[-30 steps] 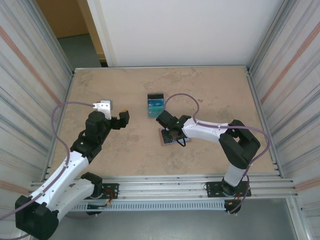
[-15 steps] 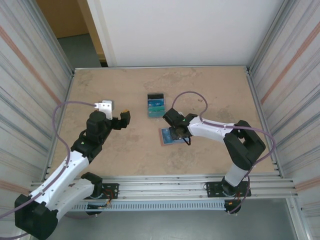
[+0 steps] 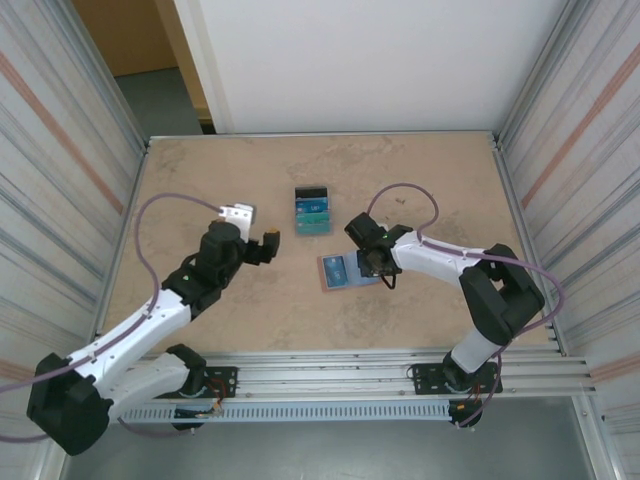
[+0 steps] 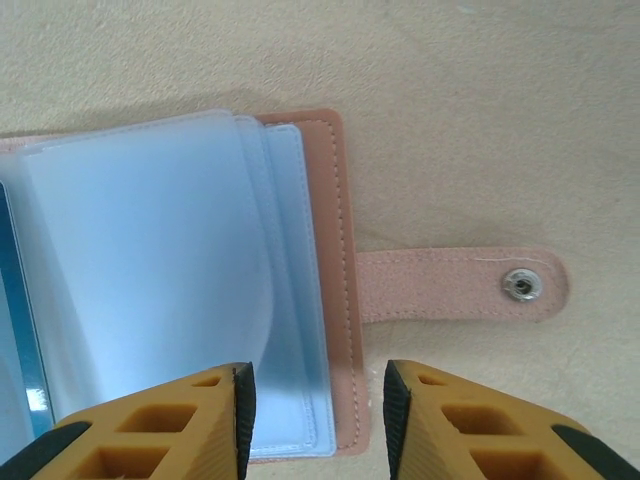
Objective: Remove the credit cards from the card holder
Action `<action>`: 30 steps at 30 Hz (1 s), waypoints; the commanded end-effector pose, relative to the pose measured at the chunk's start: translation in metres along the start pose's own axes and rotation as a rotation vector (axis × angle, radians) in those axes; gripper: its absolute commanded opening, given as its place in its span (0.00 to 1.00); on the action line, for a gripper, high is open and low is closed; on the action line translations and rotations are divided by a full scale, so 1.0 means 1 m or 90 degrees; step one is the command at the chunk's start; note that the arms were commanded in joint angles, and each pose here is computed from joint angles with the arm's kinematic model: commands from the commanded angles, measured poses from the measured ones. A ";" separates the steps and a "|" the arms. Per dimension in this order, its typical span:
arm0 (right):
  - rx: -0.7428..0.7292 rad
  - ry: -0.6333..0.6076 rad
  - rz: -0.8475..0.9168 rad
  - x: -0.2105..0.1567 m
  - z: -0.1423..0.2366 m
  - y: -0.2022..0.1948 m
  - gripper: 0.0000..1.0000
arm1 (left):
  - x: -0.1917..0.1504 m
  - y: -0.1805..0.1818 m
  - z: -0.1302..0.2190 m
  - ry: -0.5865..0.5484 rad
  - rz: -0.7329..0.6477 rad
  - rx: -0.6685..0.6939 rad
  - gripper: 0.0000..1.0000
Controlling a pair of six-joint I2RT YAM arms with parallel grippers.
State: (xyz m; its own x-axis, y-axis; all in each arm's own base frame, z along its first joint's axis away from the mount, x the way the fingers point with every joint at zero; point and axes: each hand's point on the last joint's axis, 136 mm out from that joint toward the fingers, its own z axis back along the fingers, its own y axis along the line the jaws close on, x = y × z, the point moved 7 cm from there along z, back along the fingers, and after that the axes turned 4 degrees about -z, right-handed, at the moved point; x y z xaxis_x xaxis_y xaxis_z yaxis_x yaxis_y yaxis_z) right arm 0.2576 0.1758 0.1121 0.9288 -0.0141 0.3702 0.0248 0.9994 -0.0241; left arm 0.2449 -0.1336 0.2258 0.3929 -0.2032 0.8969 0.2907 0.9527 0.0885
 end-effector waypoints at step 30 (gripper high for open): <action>0.308 0.097 -0.034 0.010 0.000 0.049 0.30 | -0.069 -0.095 -0.077 0.212 0.039 -0.038 0.99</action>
State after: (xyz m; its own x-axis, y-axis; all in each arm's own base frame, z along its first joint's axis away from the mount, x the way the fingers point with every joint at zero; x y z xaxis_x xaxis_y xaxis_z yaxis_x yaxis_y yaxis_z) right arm 0.2625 0.2135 0.1095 0.9773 -0.0635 0.2023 -0.0313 0.9005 0.4338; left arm 0.2552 -0.2172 0.1214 0.6694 -0.2078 0.7132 0.2943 0.9557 0.0023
